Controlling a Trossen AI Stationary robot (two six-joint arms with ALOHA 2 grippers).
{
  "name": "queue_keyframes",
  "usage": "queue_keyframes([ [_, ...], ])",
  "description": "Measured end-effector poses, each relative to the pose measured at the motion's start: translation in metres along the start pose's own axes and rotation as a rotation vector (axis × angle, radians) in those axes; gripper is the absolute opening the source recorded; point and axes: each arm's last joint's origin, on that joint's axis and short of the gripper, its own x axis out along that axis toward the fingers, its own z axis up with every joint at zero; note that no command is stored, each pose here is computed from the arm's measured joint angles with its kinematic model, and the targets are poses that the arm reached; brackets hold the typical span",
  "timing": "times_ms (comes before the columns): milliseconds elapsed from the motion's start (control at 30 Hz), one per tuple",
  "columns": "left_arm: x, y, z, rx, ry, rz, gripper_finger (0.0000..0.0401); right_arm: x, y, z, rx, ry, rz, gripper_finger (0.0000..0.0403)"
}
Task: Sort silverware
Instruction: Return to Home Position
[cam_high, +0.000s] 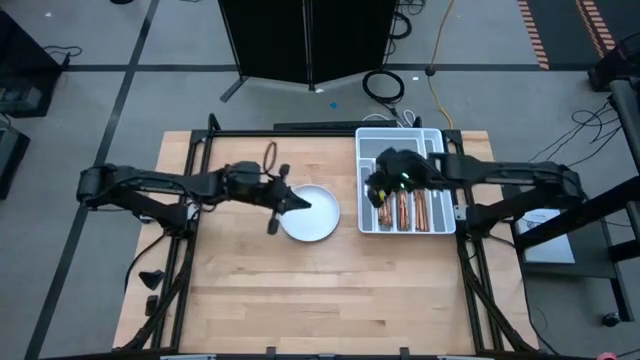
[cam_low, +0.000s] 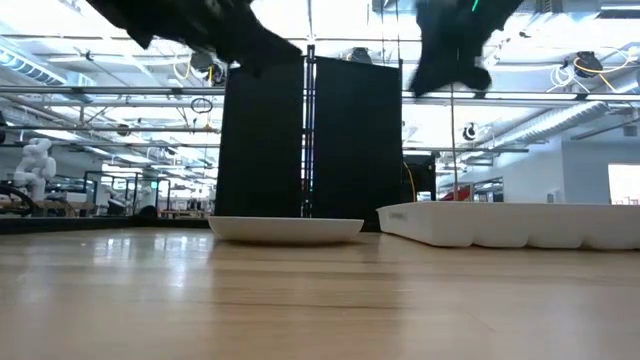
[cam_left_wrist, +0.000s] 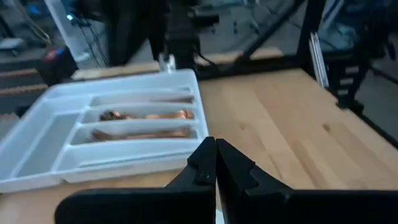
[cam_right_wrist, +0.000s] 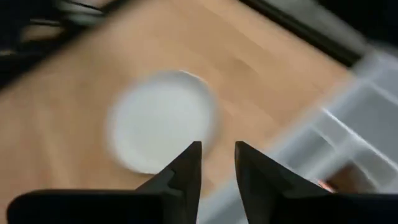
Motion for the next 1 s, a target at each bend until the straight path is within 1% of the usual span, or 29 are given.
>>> queue_keyframes([
  [100,-0.016,-0.001,0.011,-0.015,-0.060,0.022,0.0000,-0.027,0.020,-0.008,-0.132,-0.116,0.135,0.0081],
  [200,-0.040,-0.007,0.015,-0.030,-0.133,0.032,0.0000,-0.047,0.030,-0.027,-0.240,-0.220,0.217,0.0073],
  [300,-0.067,-0.017,0.005,-0.063,-0.211,0.034,0.0000,-0.053,0.028,-0.052,-0.290,-0.315,0.293,0.0064],
  [400,-0.090,-0.025,-0.010,-0.086,-0.296,0.041,0.0000,-0.050,0.021,-0.075,-0.304,-0.414,0.381,0.0055],
  [433,-0.096,-0.026,-0.015,-0.093,-0.313,0.061,0.0000,-0.047,0.017,-0.082,-0.310,-0.440,0.398,0.0053],
  [533,-0.111,-0.030,-0.033,-0.113,-0.343,0.111,0.0000,-0.035,0.001,-0.105,-0.317,-0.491,0.419,0.0047],
  [600,-0.117,-0.033,-0.043,-0.111,-0.360,0.117,0.0000,-0.029,-0.011,-0.115,-0.303,-0.539,0.421,0.0044],
  [700,-0.121,-0.037,-0.061,-0.117,-0.368,0.118,0.0000,-0.025,-0.029,-0.127,-0.262,-0.600,0.426,0.0039],
  [867,-0.119,-0.040,-0.084,-0.128,-0.411,0.130,0.0000,-0.022,-0.052,-0.143,-0.221,-0.646,0.421,0.0030],
  [1000,-0.118,-0.039,-0.093,-0.154,-0.418,0.182,0.0000,-0.023,-0.066,-0.152,-0.202,-0.688,0.424,0.0023],
])
